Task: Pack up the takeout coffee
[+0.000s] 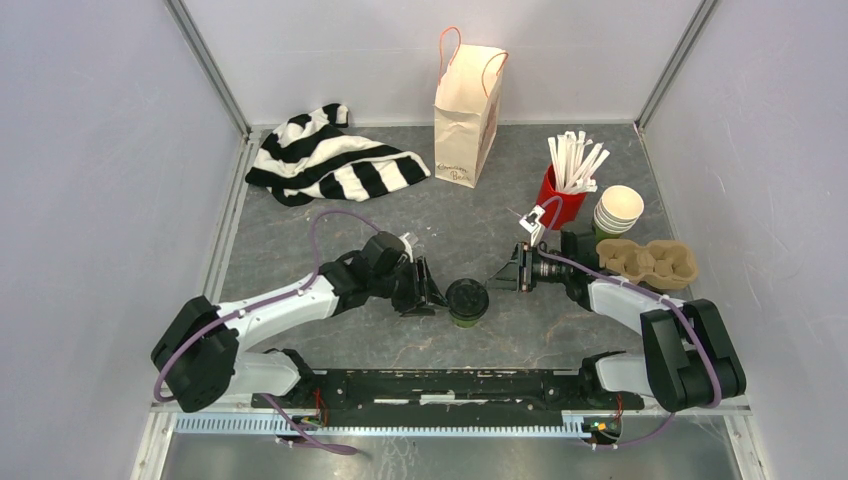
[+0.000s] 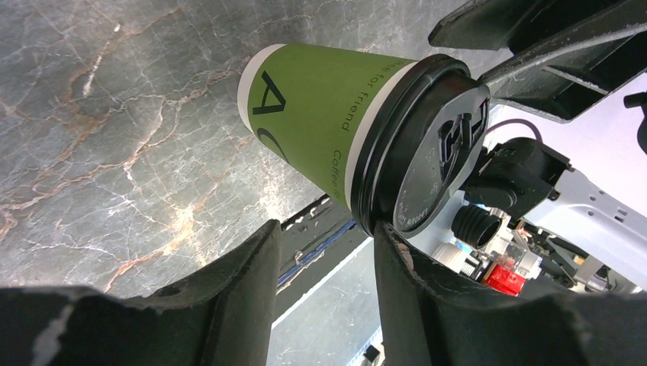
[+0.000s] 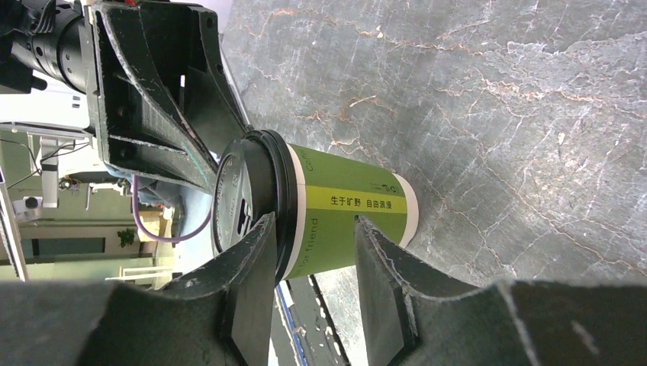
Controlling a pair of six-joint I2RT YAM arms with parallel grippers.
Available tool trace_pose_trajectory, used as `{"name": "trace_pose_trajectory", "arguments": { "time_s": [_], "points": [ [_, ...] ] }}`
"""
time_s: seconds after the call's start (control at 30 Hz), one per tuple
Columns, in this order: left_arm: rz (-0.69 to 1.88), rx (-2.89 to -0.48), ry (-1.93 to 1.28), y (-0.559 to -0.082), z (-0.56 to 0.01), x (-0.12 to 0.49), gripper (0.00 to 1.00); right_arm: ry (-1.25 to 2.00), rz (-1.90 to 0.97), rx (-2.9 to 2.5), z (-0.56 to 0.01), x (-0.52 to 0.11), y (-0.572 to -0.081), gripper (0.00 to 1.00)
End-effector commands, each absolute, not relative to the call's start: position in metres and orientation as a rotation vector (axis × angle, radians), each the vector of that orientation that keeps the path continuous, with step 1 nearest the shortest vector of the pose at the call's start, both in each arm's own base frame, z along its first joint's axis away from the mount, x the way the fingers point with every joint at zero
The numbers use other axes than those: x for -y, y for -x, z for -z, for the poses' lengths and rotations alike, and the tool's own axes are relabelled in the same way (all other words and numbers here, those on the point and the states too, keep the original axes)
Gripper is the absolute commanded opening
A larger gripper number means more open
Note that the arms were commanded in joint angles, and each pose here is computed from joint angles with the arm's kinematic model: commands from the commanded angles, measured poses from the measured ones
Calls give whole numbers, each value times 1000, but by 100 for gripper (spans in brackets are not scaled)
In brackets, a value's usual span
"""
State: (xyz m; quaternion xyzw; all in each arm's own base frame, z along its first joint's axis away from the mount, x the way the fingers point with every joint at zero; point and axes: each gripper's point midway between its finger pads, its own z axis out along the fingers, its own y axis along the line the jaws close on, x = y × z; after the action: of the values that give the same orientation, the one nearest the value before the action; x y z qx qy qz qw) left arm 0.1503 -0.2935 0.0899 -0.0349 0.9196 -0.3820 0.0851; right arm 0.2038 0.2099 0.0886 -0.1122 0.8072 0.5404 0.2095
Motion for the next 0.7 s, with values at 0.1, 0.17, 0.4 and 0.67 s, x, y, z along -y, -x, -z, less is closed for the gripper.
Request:
{"name": "trace_pose_trajectory", "arguments": {
  "time_s": [0.1,0.17,0.4,0.67],
  "points": [
    [233,-3101,75,-86,27,191,48,238,-1296,-2595,-12,-182,-154,44],
    [214,-3098,64,-85,27,192,48,237,-1297,-2583,-20,-184,-159,44],
    [308,-2923,27,-146,-21,232,49,246,-1335,-2530,-42,-187,-160,44],
    [249,-2862,-53,-183,-44,249,53,255,-1309,-2521,-49,-185,-157,45]
  ]
}}
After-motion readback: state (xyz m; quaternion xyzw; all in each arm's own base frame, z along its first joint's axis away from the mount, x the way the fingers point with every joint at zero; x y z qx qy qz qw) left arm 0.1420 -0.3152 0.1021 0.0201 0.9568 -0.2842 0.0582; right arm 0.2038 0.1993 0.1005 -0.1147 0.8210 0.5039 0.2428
